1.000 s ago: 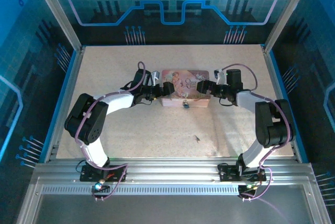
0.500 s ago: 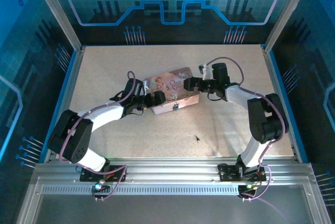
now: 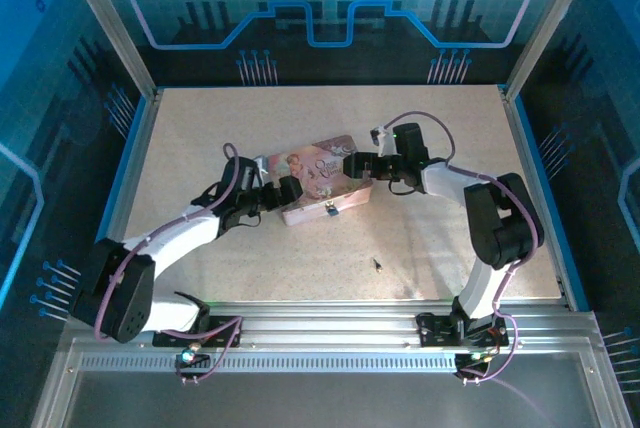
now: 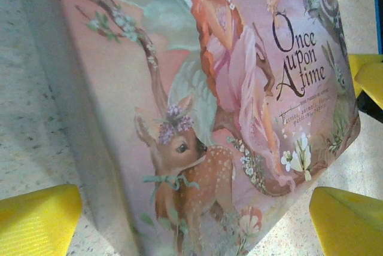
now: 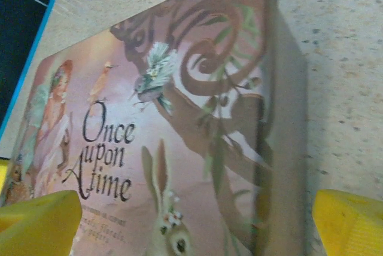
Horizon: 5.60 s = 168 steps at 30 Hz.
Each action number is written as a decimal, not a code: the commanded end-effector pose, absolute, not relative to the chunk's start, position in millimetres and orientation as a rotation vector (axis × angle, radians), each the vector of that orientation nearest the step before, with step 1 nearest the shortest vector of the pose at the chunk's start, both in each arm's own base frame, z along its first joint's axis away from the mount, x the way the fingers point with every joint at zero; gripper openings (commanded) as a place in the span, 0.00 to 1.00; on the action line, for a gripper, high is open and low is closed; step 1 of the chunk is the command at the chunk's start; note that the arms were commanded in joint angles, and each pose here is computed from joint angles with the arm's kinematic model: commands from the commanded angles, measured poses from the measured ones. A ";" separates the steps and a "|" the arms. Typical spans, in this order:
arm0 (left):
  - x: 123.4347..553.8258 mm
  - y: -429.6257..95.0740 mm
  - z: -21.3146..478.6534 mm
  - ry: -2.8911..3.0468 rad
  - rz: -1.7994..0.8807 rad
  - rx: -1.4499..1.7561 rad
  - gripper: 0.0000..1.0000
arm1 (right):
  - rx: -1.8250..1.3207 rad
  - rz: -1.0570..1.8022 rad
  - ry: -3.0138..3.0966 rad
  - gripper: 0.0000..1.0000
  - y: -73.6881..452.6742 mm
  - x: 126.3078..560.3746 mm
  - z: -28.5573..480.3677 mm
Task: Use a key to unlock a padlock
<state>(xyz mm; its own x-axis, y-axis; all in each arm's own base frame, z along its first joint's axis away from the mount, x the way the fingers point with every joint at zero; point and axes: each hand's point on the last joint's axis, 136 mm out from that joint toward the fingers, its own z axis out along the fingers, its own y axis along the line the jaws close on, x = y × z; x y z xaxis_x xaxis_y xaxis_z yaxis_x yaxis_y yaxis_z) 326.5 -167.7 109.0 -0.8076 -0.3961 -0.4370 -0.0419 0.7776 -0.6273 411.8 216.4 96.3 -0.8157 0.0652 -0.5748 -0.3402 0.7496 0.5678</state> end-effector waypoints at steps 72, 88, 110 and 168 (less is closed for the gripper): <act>221.0 -259.7 135.1 2.448 -1.047 -0.161 0.99 | 1.134 0.383 2.890 0.36 173.8 150.8 29.1; 220.3 -256.6 136.3 2.446 -1.034 -0.165 0.99 | 1.163 0.337 2.918 0.27 174.5 147.2 12.2; 218.2 -248.8 143.3 2.426 -1.023 -0.176 0.99 | 0.891 0.376 2.849 0.01 171.6 169.1 22.0; 249.4 -233.1 180.4 1.837 -1.797 -1.422 0.85 | -0.026 1.476 2.243 0.00 352.9 237.9 197.8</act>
<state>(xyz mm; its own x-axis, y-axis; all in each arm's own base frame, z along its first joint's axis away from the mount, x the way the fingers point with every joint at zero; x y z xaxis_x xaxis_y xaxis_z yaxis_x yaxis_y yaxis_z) 244.7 -238.1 174.4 -0.5414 -0.7203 0.4337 -0.4898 -0.1492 -0.8590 240.6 336.2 177.6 -0.8999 0.2421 -0.3626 -0.2098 0.4887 0.8469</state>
